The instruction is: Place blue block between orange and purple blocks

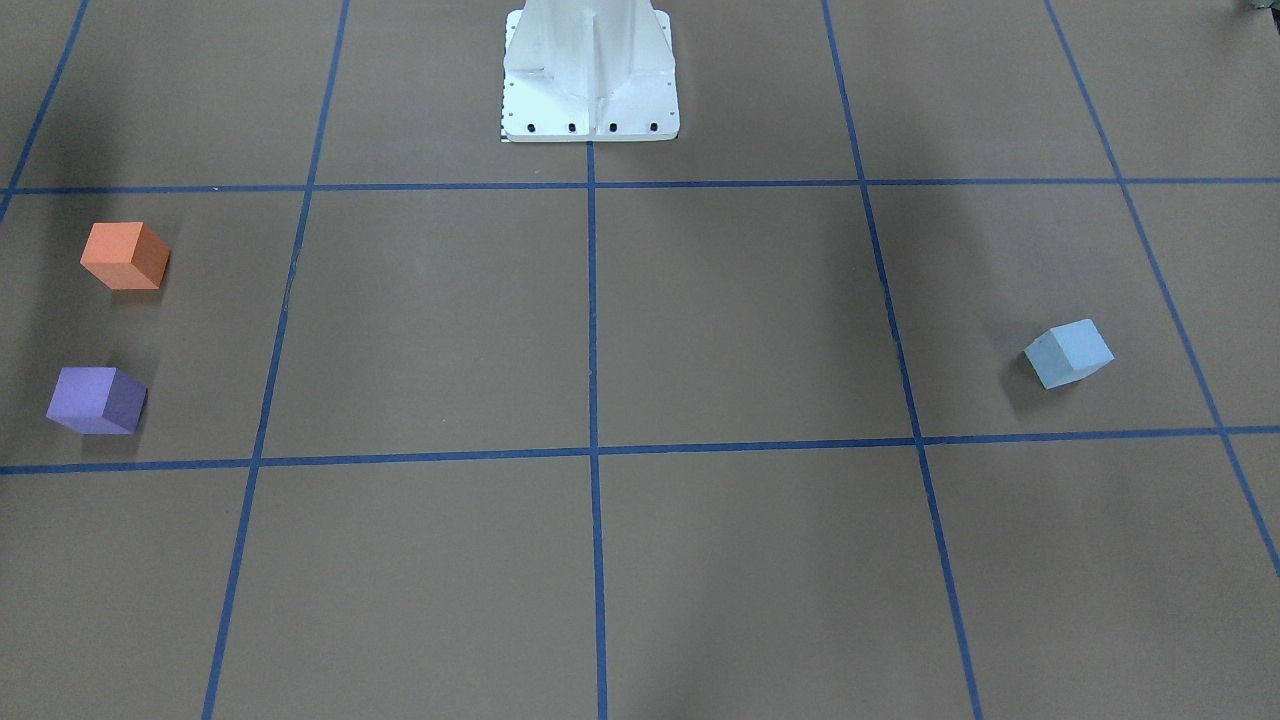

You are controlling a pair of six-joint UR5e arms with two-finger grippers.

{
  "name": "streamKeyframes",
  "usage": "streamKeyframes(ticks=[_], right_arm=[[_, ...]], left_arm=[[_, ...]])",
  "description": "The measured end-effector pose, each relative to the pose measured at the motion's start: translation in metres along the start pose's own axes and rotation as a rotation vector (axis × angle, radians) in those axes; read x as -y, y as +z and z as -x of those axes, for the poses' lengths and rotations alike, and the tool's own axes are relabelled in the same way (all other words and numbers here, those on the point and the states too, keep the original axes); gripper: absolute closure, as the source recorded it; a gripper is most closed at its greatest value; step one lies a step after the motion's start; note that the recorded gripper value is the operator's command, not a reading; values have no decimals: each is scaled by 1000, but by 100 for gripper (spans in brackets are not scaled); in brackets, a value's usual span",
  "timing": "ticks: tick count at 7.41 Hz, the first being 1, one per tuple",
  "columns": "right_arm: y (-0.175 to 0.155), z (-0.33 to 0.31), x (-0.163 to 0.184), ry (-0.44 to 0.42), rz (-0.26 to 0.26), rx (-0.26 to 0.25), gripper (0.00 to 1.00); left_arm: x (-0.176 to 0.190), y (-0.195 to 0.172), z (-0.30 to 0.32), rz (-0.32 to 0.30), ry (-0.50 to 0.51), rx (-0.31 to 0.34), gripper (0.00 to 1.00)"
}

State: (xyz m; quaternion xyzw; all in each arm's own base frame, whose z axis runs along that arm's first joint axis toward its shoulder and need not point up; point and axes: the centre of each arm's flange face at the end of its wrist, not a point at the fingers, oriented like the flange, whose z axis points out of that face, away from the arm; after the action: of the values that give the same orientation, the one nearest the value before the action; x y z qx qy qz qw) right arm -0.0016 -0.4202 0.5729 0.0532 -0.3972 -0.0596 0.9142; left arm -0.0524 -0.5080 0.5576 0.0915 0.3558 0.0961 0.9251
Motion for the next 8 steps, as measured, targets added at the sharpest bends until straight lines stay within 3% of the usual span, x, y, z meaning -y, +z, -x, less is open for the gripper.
streamKeyframes(ticks=[2,4,6,8], right_arm=[[2,4,1,-2,-4,-1,0],[2,5,2,-3,-5,-1,0],[2,5,2,-4,-6,-1,0],[2,6,2,-6,-7,0,0]], left_arm=[[20,33,-37,-1,-95,-49,0],[26,94,-56,20,-260,-80,0],[26,151,-93,-1,-402,-110,0],[22,184,-133,-2,-446,-100,0]])
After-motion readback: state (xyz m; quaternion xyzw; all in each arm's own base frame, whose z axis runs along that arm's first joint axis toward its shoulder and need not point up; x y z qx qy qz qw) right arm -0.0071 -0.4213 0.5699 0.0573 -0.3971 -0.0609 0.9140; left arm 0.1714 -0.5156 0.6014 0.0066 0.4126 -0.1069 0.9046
